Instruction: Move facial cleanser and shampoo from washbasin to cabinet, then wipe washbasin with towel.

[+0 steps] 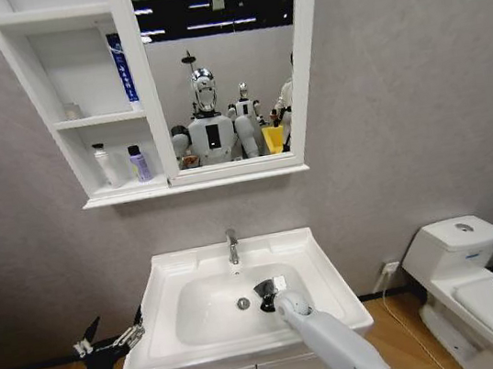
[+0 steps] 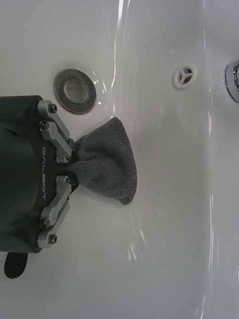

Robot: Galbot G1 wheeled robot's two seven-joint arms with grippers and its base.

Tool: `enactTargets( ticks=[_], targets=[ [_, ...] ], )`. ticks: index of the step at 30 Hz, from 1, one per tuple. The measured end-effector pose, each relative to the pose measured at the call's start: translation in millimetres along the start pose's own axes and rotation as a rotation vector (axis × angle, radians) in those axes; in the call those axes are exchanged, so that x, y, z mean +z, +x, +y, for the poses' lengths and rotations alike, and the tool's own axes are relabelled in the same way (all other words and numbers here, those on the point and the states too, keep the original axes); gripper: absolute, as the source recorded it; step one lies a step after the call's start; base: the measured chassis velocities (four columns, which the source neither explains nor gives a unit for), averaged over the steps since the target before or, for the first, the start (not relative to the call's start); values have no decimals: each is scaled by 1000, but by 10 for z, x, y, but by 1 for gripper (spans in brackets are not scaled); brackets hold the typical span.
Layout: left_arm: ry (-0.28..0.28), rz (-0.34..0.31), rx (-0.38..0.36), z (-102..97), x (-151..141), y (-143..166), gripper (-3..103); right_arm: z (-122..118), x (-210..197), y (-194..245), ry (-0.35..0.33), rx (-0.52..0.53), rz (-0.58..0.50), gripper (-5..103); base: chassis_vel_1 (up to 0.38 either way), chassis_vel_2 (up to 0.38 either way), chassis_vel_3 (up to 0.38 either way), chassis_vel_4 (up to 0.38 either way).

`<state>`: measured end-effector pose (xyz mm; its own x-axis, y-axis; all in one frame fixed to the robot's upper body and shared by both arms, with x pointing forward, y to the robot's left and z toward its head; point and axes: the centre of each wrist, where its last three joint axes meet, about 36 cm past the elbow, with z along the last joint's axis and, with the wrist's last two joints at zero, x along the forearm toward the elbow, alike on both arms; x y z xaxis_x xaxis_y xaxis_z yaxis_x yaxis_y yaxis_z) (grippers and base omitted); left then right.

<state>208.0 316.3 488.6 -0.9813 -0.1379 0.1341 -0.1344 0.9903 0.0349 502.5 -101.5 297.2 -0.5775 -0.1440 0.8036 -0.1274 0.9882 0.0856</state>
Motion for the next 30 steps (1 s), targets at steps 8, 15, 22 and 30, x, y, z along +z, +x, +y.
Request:
enactTargets(
  ticks=[8, 15, 22, 30],
  targets=[
    [0, 0, 0, 0, 0, 0, 100, 216, 52, -74, 9, -73, -6, 6, 0, 0, 0, 0],
    [0, 0, 0, 0, 0, 0, 100, 267, 76, -88, 13, -83, -6, 6, 0, 0, 0, 0],
    [0, 0, 0, 0, 0, 0, 100, 106, 128, 18, 10, -37, 3, 6, 0, 0, 0, 0],
    [0, 0, 0, 0, 0, 0, 100, -186, 192, 193, -22, 17, -10, 6, 0, 0, 0, 0]
  ],
)
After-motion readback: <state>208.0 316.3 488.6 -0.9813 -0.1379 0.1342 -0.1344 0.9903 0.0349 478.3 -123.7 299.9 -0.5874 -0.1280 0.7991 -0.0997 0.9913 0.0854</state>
